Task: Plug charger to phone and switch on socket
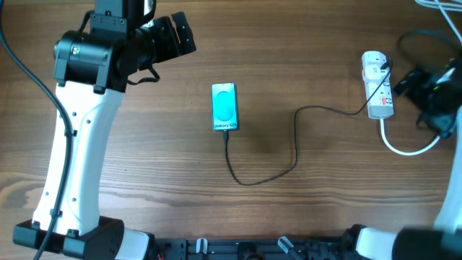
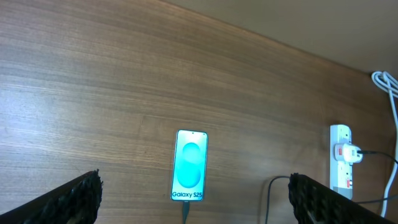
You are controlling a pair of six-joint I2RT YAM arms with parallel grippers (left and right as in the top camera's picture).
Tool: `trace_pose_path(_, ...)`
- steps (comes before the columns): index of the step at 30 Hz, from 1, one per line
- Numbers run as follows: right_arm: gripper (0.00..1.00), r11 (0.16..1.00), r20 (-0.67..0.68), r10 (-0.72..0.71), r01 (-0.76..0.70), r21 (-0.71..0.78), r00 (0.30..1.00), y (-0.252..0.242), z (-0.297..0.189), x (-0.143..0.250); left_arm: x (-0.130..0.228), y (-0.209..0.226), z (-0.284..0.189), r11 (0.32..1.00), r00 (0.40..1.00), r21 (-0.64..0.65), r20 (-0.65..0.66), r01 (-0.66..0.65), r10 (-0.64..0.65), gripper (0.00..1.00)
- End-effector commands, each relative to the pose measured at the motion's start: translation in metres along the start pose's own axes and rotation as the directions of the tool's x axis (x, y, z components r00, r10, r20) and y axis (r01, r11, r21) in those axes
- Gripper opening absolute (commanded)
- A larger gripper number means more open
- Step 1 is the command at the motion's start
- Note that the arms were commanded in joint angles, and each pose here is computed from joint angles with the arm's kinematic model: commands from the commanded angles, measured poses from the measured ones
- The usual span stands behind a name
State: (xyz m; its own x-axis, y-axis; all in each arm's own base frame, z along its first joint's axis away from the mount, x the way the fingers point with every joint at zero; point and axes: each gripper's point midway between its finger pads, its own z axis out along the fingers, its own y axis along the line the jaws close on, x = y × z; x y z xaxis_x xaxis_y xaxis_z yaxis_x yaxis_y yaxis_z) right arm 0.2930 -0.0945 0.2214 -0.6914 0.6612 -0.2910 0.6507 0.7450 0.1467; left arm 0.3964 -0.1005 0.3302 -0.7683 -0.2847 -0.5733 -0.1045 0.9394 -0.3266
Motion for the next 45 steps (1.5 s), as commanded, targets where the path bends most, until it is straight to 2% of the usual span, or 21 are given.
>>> trace_pose_path(1, 1.0, 0.993, 0.051, -0.108, 0.111, -0.049, 0.993, 0.016, -0.018, 0.039, 0.001, 0.003, 0.004, 1.0, 1.0, -0.019, -0.004, 0.004, -0.004, 1.0)
trace_pose_path(6, 1.0, 0.965, 0.115, -0.209, 0.223, -0.136, 0.971, 0.025, -0.047, 0.085, 0.001, 0.003, 0.004, 1.0, 1.0, -0.019, -0.004, 0.004, -0.004, 1.0)
trace_pose_path(13, 1.0, 0.949, 0.166, -0.143, 0.183, -0.255, 0.976, 0.019, -0.082, 0.117, 0.001, 0.003, 0.004, 1.0, 1.0, -0.019, -0.004, 0.004, -0.004, 1.0)
trace_pose_path(19, 1.0, 0.956, -0.013, -0.175, 0.167, -0.241, 0.984, -0.004, -0.082, 0.166, 0.001, 0.003, 0.004, 1.0, 1.0, -0.019, -0.004, 0.004, -0.004, 1.0)
trace_pose_path(23, 1.0, 0.961, -0.019, -0.175, 0.166, -0.221, 0.984, -0.008, -0.08, 0.166, 0.001, 0.003, 0.004, 1.0, 1.0, -0.019, -0.004, 0.004, -0.004, 1.0)
trace_pose_path(28, 1.0, 0.977, 0.035, -0.165, 0.169, -0.128, 0.986, -0.022, -0.077, 0.154, 0.001, 0.003, 0.004, 1.0, 1.0, -0.019, -0.004, 0.004, -0.004, 1.0)
trace_pose_path(34, 1.0, 0.978, 0.03, -0.166, 0.169, -0.126, 0.986, -0.021, -0.076, 0.153, 0.001, 0.003, 0.004, 1.0, 1.0, -0.019, -0.004, 0.004, -0.004, 1.0)
trace_pose_path(36, 1.0, 0.97, 0.078, -0.182, 0.192, -0.15, 0.98, -0.013, -0.075, 0.144, 0.001, 0.003, 0.004, 1.0, 1.0, -0.019, -0.004, 0.004, -0.004, 1.0)
trace_pose_path(39, 1.0, 0.931, 0.193, -0.263, 0.301, -0.207, 0.945, 0.007, -0.075, 0.129, 0.001, 0.003, 0.004, 1.0, 1.0, -0.019, -0.004, 0.004, -0.004, 1.0)
trace_pose_path(42, 1.0, 0.867, 0.312, -0.345, 0.428, -0.254, 0.885, 0.027, -0.077, 0.126, 0.001, 0.003, 0.004, 1.0, 1.0, -0.019, -0.004, 0.004, -0.004, 1.0)
trace_pose_path(45, 1.0, 0.769, 0.448, -0.425, 0.575, -0.278, 0.786, 0.046, -0.081, 0.127, 0.001, 0.003, 0.004, 1.0, 1.0, -0.02, -0.005, 0.004, -0.004, 1.0)
